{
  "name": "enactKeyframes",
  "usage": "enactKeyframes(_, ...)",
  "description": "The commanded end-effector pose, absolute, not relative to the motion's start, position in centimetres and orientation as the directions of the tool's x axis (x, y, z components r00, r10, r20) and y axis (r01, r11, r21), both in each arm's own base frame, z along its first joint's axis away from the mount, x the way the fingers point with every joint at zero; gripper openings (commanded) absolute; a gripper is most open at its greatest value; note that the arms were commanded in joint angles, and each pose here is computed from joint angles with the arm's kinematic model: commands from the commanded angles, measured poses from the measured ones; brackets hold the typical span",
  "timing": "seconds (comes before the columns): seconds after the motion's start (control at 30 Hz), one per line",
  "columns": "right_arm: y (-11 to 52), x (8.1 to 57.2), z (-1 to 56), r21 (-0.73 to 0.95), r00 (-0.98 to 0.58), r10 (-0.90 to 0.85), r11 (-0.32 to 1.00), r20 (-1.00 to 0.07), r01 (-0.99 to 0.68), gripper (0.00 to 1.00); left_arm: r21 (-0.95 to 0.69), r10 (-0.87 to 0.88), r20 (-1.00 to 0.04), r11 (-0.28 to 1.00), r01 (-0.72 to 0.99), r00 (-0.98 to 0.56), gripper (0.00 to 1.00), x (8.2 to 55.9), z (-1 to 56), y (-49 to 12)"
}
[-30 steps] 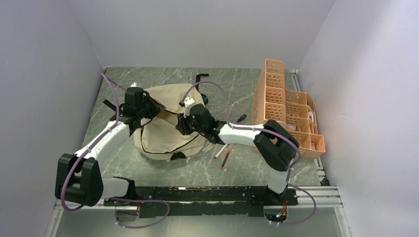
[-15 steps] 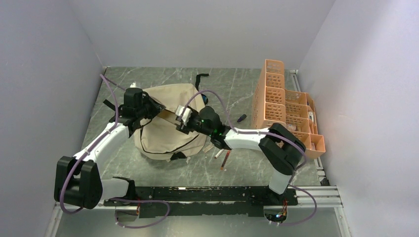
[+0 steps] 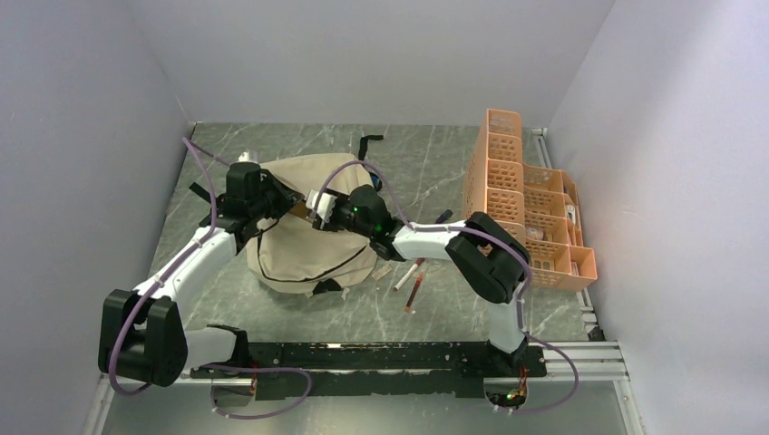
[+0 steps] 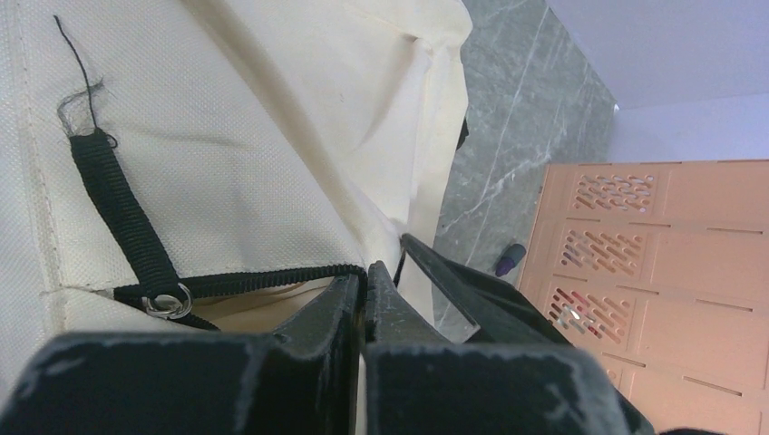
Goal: Pack the student bag
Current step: Adjust the student bag at the center of the board.
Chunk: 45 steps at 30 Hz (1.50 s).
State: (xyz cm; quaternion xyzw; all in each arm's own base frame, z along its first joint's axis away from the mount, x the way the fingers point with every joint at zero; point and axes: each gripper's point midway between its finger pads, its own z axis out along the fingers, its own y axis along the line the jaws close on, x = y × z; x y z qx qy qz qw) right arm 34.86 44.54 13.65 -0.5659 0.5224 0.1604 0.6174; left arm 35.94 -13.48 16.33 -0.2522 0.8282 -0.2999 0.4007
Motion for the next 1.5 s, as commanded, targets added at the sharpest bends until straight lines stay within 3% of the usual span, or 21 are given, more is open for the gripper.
enactKeyframes(0.0,44.2,37.0,14.8,-0.539,0.415,-0.370,0.357,-0.831,-0.763,0.45,-0.751,-0.654,-0.539,0.659,-0.049,-0.531,0.05,36.3,19.8,-14.9)
enactKeyframes(0.13,43.6,37.9,15.5,-0.513,0.398,-0.338,0.402,-0.853,-0.758,0.27,-0.754,-0.650,-0.539,0.656,-0.037,-0.536,0.07,36.3,19.9,-15.1)
enactKeyframes(0.33,43.7,38.1,17.2,-0.486,0.408,-0.266,0.437,-0.873,-0.757,0.00,-0.770,-0.657,-0.521,0.637,-0.031,-0.545,0.37,36.1,19.9,-15.4)
enactKeyframes(0.53,44.0,37.9,18.9,-0.472,0.420,-0.217,0.447,-0.881,-0.760,0.00,-0.788,-0.674,-0.499,0.615,-0.039,-0.544,0.65,36.3,20.2,-15.6)
enactKeyframes(0.67,44.3,37.3,20.0,-0.454,0.420,-0.179,0.436,-0.890,-0.777,0.00,-0.807,-0.699,-0.468,0.588,-0.062,-0.542,0.76,36.4,20.2,-15.8)
enactKeyframes(1.07,44.1,37.2,20.7,-0.395,0.379,-0.134,0.470,-0.916,-0.789,0.00,-0.881,-0.769,-0.324,0.458,-0.120,-0.551,0.82,35.2,19.2,-17.9)
enactKeyframes(1.23,44.1,37.0,20.6,-0.388,0.372,-0.132,0.468,-0.919,-0.794,0.00,-0.834,-0.739,-0.401,0.539,-0.117,-0.541,0.82,35.1,19.0,-17.3)
enactKeyframes(1.47,43.8,36.9,20.0,-0.379,0.359,-0.135,0.472,-0.923,-0.796,0.00,-0.622,-0.585,-0.652,0.776,-0.100,-0.481,0.82,35.1,21.3,-13.4)
